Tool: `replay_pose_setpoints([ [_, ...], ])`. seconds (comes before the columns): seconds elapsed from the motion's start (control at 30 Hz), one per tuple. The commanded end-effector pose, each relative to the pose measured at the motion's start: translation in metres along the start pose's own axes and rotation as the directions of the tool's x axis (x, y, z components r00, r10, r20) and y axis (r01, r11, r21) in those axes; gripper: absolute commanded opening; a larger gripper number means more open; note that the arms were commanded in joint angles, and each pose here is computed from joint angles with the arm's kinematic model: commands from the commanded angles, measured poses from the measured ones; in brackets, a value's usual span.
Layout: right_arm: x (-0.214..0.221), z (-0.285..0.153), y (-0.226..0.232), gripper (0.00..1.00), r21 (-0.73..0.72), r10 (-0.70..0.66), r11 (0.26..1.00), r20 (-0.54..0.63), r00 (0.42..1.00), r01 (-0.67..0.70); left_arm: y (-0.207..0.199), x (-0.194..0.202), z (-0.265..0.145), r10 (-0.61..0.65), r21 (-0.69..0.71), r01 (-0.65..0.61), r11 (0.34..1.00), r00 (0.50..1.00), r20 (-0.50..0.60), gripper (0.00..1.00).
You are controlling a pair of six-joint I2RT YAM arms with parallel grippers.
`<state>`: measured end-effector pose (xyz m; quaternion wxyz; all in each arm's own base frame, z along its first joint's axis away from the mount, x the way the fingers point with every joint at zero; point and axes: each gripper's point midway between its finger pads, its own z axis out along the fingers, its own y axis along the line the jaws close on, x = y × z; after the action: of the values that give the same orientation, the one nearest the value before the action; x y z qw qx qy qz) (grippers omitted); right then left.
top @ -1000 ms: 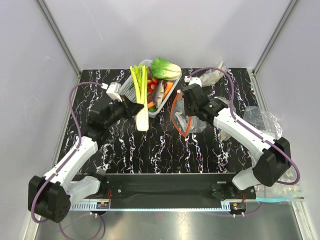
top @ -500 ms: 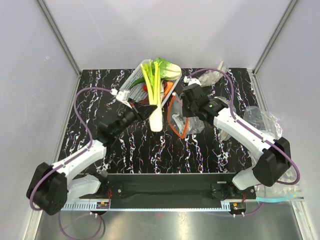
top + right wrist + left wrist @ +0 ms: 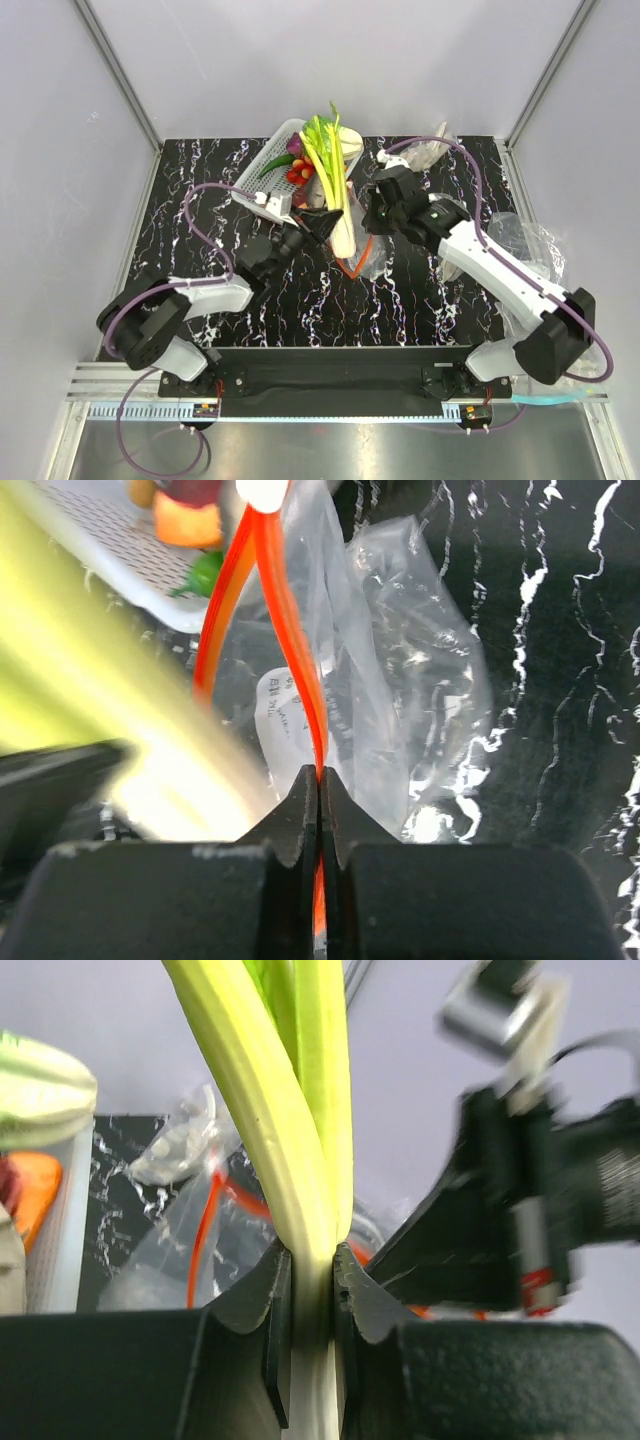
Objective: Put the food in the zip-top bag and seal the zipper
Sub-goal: Place the fake vegetable in the zipper food storage bag.
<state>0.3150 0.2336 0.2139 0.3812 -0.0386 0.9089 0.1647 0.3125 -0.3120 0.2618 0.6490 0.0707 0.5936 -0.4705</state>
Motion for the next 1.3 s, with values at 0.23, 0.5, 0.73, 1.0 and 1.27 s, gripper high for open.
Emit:
replay_pose_setpoints([
  [0.23,-0.041,-0.037,0.005,0.0,-0.169,0.21,0.967,0.104,0.972,-0.191,-0.042,-0.042,-0.003,0.057,0.075,-0.087,0.993,0.942,0.331,0.01],
  [0.5,-0.032,-0.025,0.007,0.0,-0.231,0.253,0.944,0.052,0.966,-0.235,-0.056,-0.022,-0.008,0.101,0.093,-0.134,0.987,0.951,0.293,0.09],
  [0.73,-0.019,-0.026,0.013,0.0,-0.273,0.268,0.927,0.004,0.963,-0.257,-0.058,-0.047,0.001,0.106,0.05,-0.132,0.99,0.929,0.354,0.09],
  [1.0,-0.028,-0.043,0.022,0.0,-0.32,0.283,0.909,0.011,0.959,-0.265,-0.072,-0.079,0.013,0.123,0.047,-0.156,0.987,0.903,0.411,0.09],
  [1.27,-0.043,-0.055,0.016,0.0,-0.328,0.355,0.891,0.071,0.932,-0.314,-0.065,-0.067,0.012,0.051,0.051,-0.077,0.996,0.916,0.398,0.1],
])
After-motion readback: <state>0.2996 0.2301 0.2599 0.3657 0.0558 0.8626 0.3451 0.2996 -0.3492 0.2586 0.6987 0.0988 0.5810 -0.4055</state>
